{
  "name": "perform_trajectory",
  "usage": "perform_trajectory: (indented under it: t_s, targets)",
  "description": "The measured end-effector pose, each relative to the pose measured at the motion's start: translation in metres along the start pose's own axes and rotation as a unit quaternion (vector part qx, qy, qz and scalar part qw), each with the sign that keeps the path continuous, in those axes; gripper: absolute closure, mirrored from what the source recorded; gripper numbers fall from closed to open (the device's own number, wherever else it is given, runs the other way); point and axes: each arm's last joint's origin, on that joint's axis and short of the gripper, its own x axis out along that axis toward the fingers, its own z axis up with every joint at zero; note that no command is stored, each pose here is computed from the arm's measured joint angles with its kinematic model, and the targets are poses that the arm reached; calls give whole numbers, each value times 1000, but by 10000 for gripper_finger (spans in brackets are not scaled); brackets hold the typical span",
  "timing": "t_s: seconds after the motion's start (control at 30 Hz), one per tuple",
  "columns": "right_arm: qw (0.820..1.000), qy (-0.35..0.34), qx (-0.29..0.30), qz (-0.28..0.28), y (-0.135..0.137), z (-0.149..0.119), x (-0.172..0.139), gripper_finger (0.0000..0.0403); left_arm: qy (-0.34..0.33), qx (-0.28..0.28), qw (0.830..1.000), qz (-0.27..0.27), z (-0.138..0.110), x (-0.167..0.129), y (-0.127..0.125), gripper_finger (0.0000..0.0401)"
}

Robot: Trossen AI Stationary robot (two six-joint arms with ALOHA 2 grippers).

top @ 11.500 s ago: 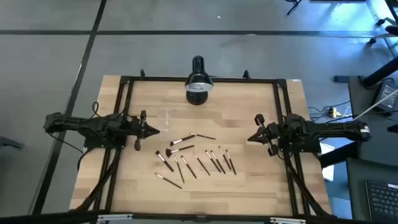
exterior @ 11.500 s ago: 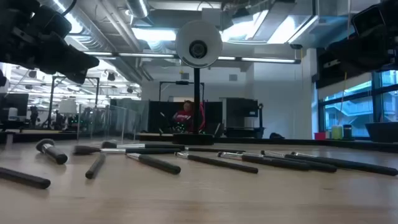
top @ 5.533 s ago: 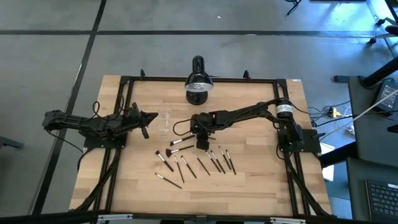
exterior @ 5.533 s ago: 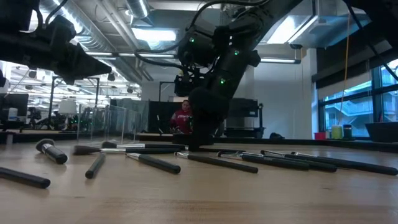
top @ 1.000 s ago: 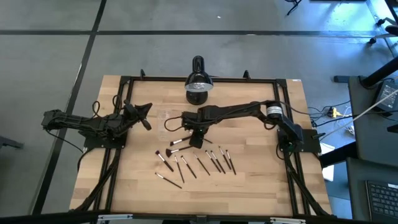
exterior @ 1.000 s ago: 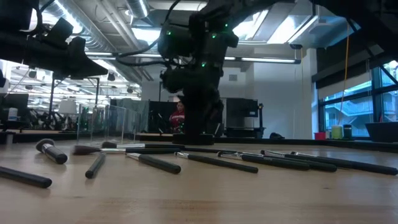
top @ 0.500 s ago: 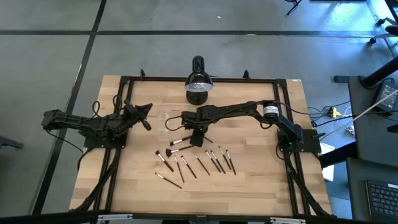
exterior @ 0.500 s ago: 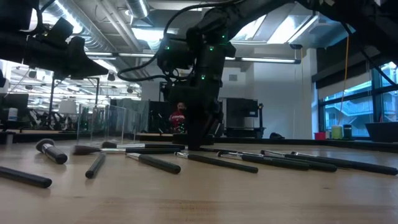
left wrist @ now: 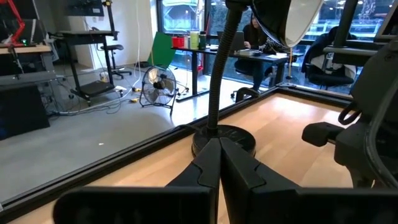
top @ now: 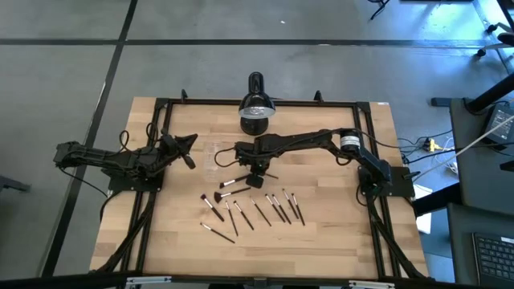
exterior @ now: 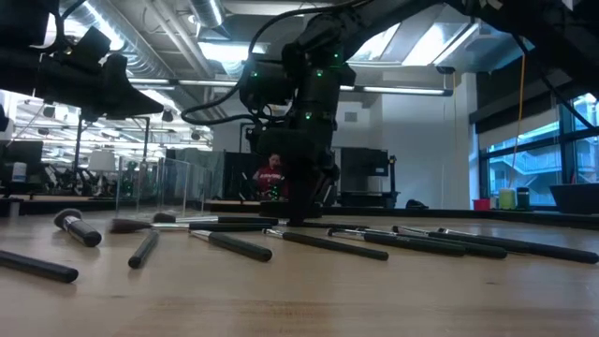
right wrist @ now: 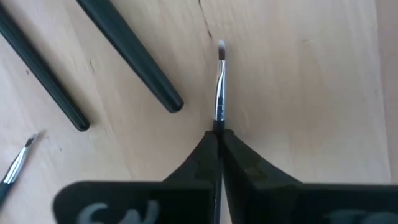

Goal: Sort items
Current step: Put the eye liner brush into the transparent organizer

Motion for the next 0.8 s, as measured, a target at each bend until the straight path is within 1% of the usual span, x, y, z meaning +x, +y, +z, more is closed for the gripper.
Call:
perform_trajectory:
  t_s: [0.13, 0.23, 0.43, 0.5, 0.8]
  targets:
    - [1000, 0, -3, -1, 0, 0, 0, 373, 0, 0, 1000, 0, 0, 0, 0, 398]
    - [1000, 0, -3, -1, 0, 0, 0, 368, 0, 3, 1000, 0, 0, 0, 0, 396]
    - [1000, 1, -4, -2, 1, 4, -7, 384, 0, 4, 1000, 0, 0, 0, 0, 396]
    - [1000, -9, -4, 0, 2, 8, -12, 389, 0, 4, 1000, 0, 0, 0, 0, 396]
    - [999, -43, -7, 0, 6, 20, -31, 392, 8, 11, 1000, -21, -2, 0, -1, 395]
